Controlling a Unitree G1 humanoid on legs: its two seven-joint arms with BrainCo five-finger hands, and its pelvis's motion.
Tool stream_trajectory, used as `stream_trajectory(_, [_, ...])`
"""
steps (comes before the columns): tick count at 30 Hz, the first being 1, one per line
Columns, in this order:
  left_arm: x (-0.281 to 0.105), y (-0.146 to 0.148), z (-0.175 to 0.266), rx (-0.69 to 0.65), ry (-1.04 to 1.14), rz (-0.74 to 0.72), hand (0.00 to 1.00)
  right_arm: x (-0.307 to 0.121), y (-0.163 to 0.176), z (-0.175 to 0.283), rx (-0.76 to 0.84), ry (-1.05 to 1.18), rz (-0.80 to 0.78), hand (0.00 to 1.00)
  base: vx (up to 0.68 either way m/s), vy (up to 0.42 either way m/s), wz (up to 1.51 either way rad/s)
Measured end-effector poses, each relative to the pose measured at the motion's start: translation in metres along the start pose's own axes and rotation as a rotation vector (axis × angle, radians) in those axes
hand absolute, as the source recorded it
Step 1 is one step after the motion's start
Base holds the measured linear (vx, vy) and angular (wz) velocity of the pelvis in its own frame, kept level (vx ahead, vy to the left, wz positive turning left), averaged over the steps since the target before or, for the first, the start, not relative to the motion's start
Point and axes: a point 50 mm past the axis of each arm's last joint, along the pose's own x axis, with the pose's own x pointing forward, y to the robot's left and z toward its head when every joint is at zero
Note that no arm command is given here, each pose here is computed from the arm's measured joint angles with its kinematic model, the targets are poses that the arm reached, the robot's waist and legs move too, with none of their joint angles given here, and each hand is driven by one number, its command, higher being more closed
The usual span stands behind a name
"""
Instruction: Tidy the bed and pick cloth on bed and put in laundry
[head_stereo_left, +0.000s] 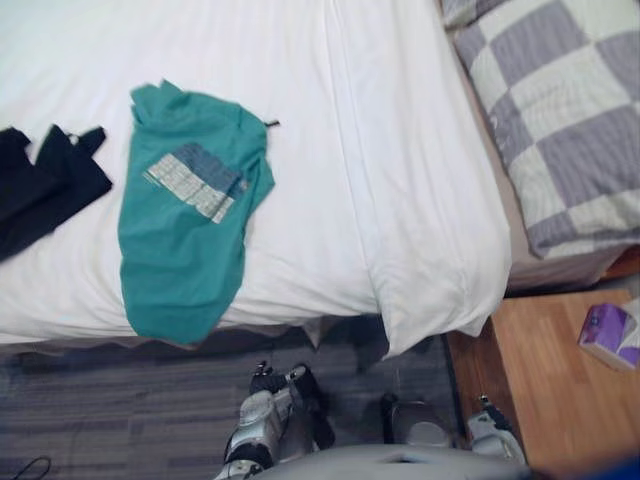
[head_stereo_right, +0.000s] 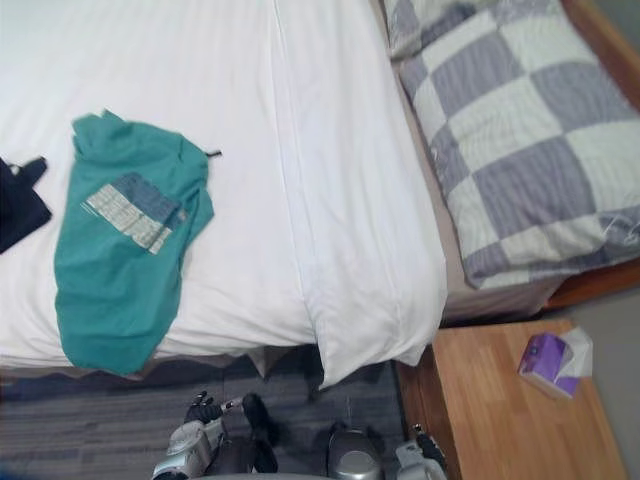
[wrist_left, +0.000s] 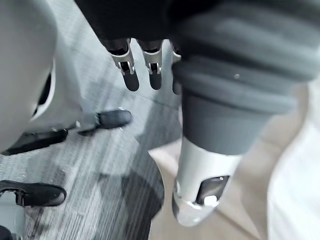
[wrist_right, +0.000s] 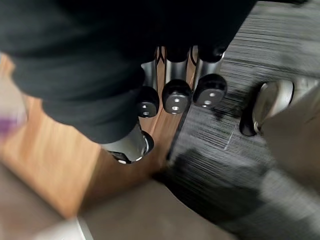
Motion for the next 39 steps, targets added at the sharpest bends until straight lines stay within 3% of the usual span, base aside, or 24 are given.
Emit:
stream_trajectory(4, [-0.001,-0.008,-0.002,0.167,-0.010,-0.040,0.00,-0.002,0.018,-0.005,-0.370,-0.025,0.110,0.00,-0.02,-0.022,0.18])
stream_trajectory(6, [-0.001,-0.003,-0.004,0.205,-0.004,-0.033,0.00,-0.002,0.021,-0.007,-0.441,-0.027,0.120,0.00,-0.04,-0.001,0.10])
stream_trajectory(17, [0.000,-0.012,0.015,0.247,-0.096,-0.026,0.00,0.005,0.016,-0.002,-0.613,-0.031,0.123,0.00,-0.06,0.029,0.15])
stream_trajectory(22, [0.001,0.003,0.008,0.301,-0.074,0.015,0.00,0.005,0.022,0.000,-0.610,-0.039,0.125,0.00,0.13,0.022,0.00])
stream_trajectory(26, [0.002,0.012,0.017,0.353,-0.120,0.040,0.00,0.007,0.026,0.000,-0.650,-0.031,0.131,0.00,0.02,0.611,0.82])
stream_trajectory(31, [0.006,0.048,0.041,0.289,-0.185,0.162,0.00,0.003,0.048,-0.010,-0.728,-0.020,0.208,0.00,0.09,0.335,0.21])
stream_trajectory(34, [0.006,0.053,0.037,0.241,-0.163,0.167,0.00,0.003,0.065,-0.006,-0.788,-0.032,0.258,0.00,0.04,0.363,-0.92])
stream_trajectory(36, [0.006,0.056,0.038,0.237,-0.161,0.176,0.00,-0.002,0.090,-0.009,-0.949,-0.051,0.357,0.00,-0.08,0.374,-1.00])
stream_trajectory(39, [0.004,0.056,0.028,0.247,-0.136,0.166,0.00,-0.004,0.090,-0.011,-0.976,-0.061,0.377,0.00,0.08,-0.075,0.03])
